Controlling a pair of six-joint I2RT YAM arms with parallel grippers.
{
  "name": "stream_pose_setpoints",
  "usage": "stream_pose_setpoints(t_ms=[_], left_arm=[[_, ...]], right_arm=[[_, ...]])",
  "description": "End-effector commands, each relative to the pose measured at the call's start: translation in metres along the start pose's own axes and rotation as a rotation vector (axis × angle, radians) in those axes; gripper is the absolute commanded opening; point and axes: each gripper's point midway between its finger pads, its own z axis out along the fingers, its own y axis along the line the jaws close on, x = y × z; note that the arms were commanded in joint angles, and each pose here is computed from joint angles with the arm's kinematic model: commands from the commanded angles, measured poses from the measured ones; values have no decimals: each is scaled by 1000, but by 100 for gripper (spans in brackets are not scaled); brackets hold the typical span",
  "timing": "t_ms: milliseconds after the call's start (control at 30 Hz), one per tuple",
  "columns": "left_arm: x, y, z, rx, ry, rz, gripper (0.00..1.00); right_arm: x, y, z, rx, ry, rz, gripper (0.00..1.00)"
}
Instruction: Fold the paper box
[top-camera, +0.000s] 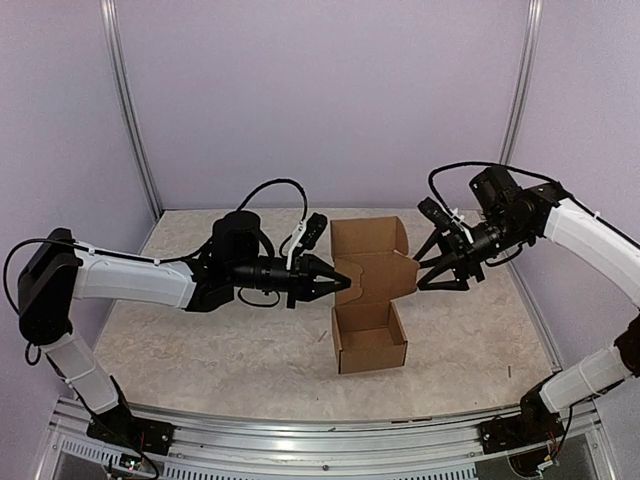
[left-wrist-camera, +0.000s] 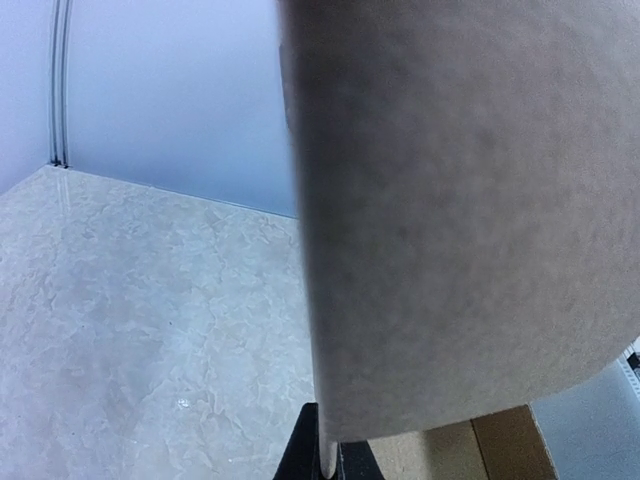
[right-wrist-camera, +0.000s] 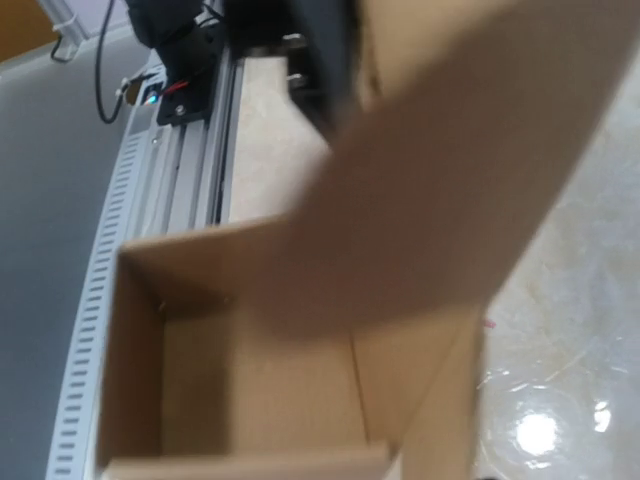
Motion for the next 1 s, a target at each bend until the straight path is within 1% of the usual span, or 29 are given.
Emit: stream_pose_setpoints(t_ms=[0, 100, 167, 300, 400, 467, 533, 600, 733, 967], left_arm=[[-6, -14, -13, 53, 6, 24, 0], [-9, -24, -15, 94, 5, 31, 0], [-11, -28, -16, 113, 7, 28, 0], [-10, -30, -17, 109, 9, 22, 0], [-12, -30, -18, 96, -5, 26, 0], [-16, -29, -18, 88, -21, 29, 0], [-19, -23, -16, 55, -34, 25, 0], [-20, -15, -14, 26, -35, 12, 0], [-19, -16, -11, 47, -39, 16, 0], [-19, -14, -10, 45, -41, 6, 0]], right_arm=[[-1, 24, -26, -9, -3, -73, 64], [-2, 5, -31, 28, -33, -46, 62], [-5, -9, -31, 36, -59, -10, 58], [-11, -31, -26, 23, -103, 50, 50], [-10, -40, -16, 22, -113, 77, 49], [-10, -37, -6, 12, -90, 58, 49], [-16, -19, 0, -63, -98, 11, 49], [-22, -5, 4, -125, -105, 7, 50], [-21, -3, 15, -119, -71, -2, 51], [-19, 10, 30, -183, -57, -12, 55]])
